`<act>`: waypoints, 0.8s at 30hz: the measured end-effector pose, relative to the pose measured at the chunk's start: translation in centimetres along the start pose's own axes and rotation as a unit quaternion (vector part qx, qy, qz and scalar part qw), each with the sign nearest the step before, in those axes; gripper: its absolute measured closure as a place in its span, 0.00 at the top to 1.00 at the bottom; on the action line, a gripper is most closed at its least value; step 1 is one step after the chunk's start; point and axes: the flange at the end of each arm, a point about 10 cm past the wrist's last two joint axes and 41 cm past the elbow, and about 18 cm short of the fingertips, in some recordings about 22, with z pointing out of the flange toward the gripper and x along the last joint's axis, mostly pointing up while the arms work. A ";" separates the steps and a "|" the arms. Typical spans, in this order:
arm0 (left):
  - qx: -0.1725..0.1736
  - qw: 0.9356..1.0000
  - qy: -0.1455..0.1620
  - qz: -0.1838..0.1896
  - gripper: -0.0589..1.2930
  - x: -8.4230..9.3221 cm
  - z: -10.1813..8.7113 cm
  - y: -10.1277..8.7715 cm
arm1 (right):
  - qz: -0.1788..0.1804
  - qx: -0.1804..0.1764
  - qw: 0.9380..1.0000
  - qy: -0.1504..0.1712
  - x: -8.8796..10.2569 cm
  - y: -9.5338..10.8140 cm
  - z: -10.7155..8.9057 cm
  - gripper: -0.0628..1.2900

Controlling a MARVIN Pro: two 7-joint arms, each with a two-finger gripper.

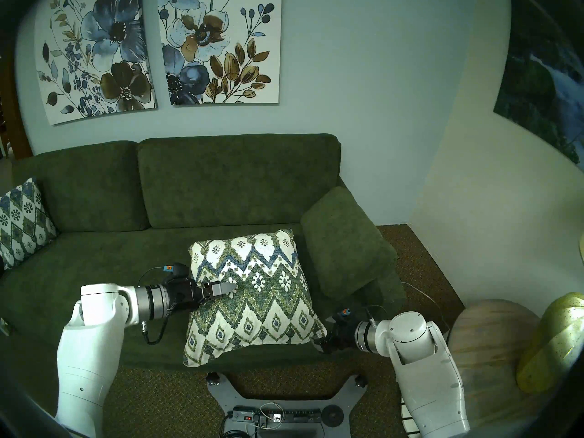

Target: Fix throw pillow on sofa

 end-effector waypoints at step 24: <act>0.000 1.000 0.004 -0.011 0.94 0.2 0.3 -1.0 | 0.001 0.009 0.999 -0.033 -0.6 -1.3 5.4 0.95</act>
